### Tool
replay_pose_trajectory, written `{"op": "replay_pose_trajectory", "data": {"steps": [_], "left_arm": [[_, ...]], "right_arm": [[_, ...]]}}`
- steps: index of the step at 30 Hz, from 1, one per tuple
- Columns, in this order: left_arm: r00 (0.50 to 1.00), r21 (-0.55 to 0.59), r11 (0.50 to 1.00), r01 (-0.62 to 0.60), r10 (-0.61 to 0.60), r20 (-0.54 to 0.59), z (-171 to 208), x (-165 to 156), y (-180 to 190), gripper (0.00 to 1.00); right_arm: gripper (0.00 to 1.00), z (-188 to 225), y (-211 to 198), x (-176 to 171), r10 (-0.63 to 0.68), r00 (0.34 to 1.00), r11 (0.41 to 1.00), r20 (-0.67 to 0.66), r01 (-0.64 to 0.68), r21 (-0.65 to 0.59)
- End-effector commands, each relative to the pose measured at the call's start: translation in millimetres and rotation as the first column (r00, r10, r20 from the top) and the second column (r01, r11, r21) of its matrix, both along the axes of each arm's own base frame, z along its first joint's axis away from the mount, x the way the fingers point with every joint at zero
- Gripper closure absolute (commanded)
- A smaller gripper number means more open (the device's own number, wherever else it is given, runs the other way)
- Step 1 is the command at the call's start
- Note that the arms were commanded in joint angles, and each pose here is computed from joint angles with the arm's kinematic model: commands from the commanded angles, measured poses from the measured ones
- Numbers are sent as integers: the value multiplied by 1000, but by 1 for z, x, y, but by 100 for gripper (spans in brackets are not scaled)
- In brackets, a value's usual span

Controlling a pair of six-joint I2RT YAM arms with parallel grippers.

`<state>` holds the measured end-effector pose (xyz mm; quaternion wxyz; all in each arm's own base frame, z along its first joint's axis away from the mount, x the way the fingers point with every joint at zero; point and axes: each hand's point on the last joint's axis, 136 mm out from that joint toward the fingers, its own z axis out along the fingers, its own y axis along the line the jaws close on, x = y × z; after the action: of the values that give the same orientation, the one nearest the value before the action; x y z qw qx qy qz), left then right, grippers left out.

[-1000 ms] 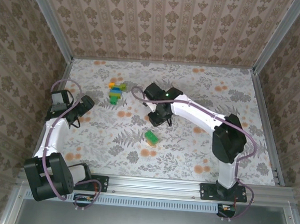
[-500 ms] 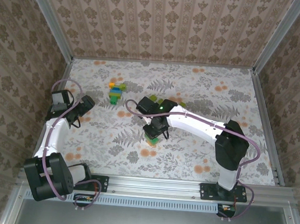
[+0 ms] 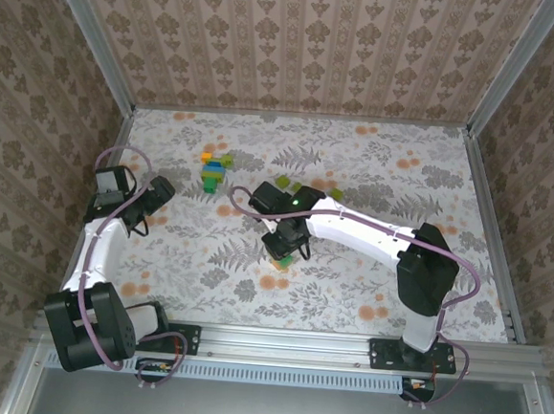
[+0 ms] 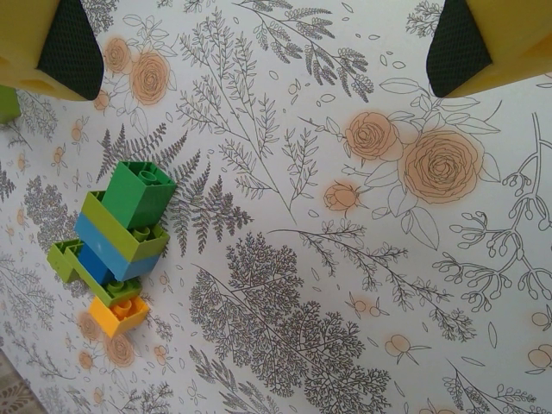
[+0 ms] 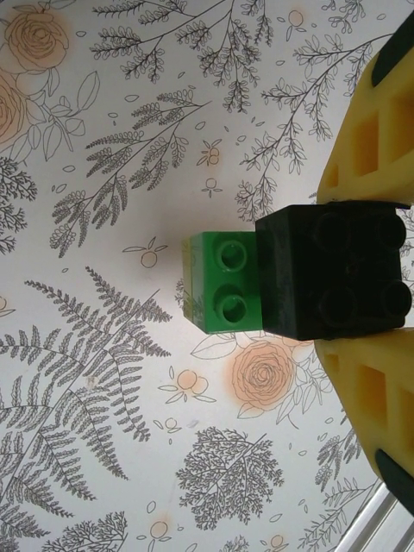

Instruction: Assemble a carrot with lego

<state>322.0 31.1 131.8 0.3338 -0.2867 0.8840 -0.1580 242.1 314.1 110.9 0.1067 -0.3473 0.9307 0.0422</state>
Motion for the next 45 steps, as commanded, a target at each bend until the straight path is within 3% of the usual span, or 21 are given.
{"op": "replay_pose_trajectory", "data": {"steps": [1,30,45], "left_arm": [[1000,25,1000,19,-19,19,11,6,0,0],[1000,28,999,22,-23,18,10,6,-1,0],[1000,27,999,24,-24,16,9,7,-2,0]], "right_arm": [[75,-2,-9,-6,-19,1000,999,-14,18,-42],[75,-24,-11,-16,-16,998,996,-66,11,-84],[74,-42,-15,-21,-126,987,988,-105,115,-108]]}}
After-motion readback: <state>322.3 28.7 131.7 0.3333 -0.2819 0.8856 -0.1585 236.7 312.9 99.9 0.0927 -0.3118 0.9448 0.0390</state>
